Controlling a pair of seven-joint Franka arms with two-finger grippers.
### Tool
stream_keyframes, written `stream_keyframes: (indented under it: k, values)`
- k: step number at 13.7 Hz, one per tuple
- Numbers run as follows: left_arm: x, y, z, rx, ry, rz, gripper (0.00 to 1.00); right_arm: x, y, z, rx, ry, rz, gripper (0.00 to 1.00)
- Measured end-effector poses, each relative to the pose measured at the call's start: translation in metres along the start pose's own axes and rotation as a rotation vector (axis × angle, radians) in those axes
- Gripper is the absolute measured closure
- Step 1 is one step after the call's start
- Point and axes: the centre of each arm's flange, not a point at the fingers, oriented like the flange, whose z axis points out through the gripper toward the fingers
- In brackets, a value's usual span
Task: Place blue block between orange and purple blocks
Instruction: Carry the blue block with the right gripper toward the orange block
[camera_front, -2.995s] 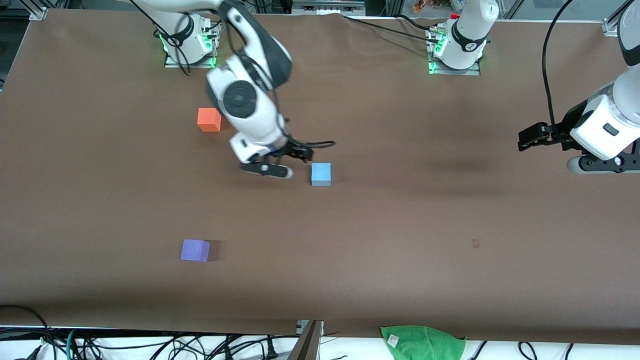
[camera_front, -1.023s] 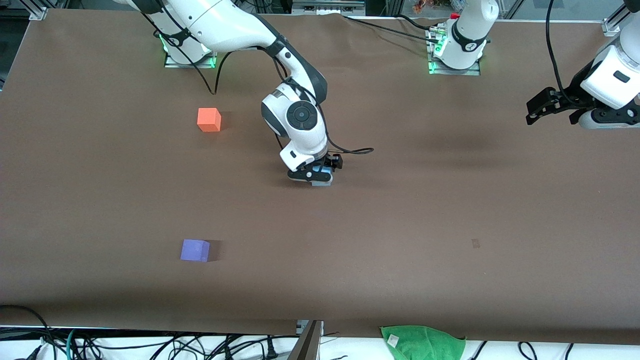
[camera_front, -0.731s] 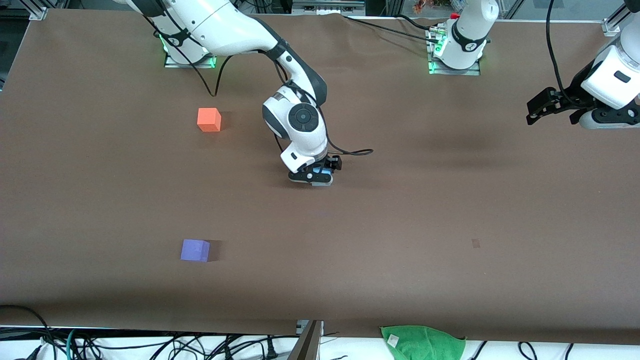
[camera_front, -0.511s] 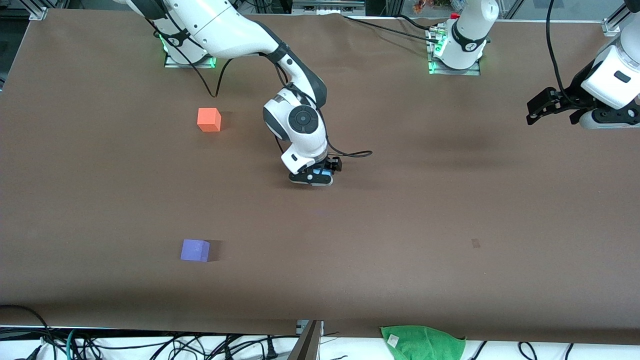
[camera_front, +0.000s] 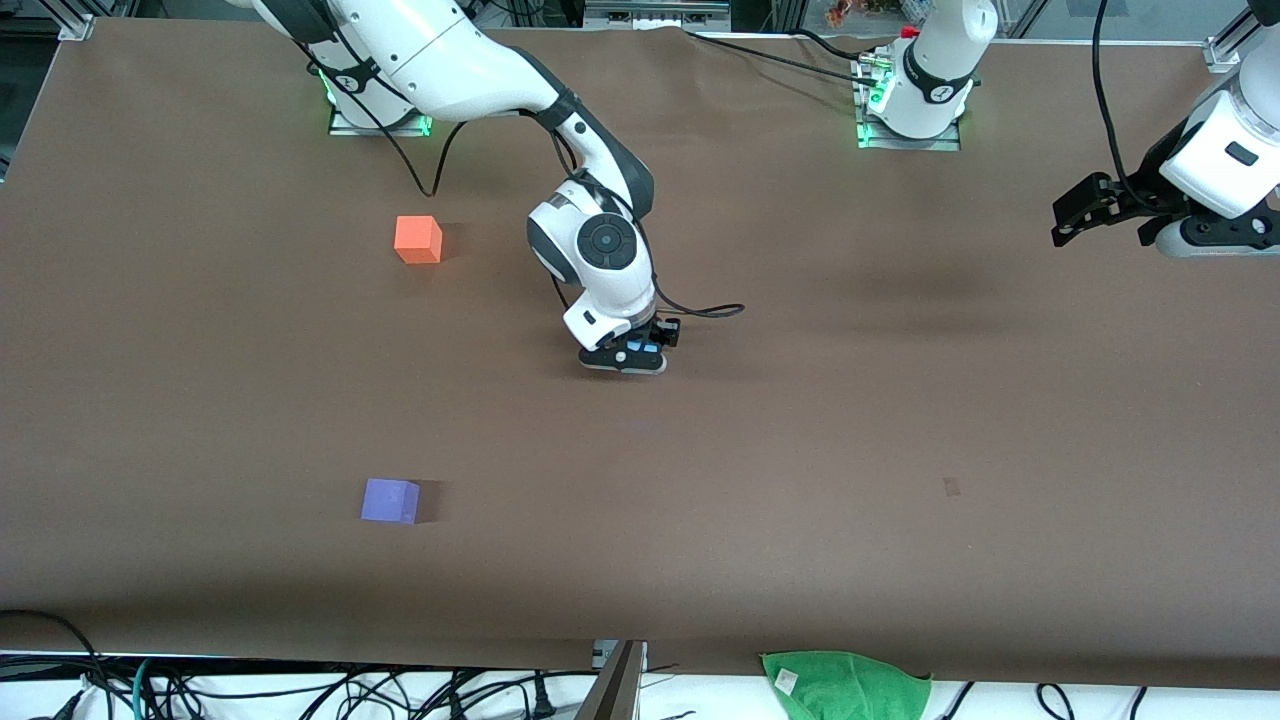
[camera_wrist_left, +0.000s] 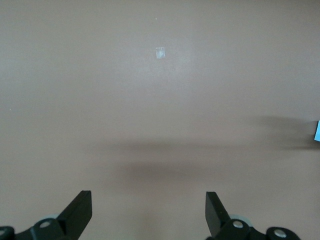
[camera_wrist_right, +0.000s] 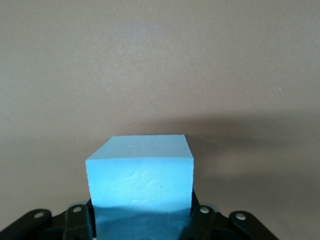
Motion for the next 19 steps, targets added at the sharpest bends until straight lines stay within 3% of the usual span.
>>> stream_keyframes:
  k: [3,9,16,19]
  values:
    - [0.001,-0.001,0.002,0.000,-0.003,-0.001,0.00,0.018,0.008,-0.011,0.001,0.015,-0.011,0.39]
    - [0.002,0.004,0.002,0.001,-0.004,0.009,0.00,0.074,0.072,-0.076,-0.084,-0.041,-0.100,0.39]
    - [0.003,0.004,0.003,0.000,-0.005,0.009,0.00,0.073,0.132,-0.084,-0.141,-0.098,-0.187,0.39]
    - [0.003,0.006,0.002,0.000,-0.002,0.012,0.00,0.092,0.183,-0.111,-0.179,-0.133,-0.266,0.39]
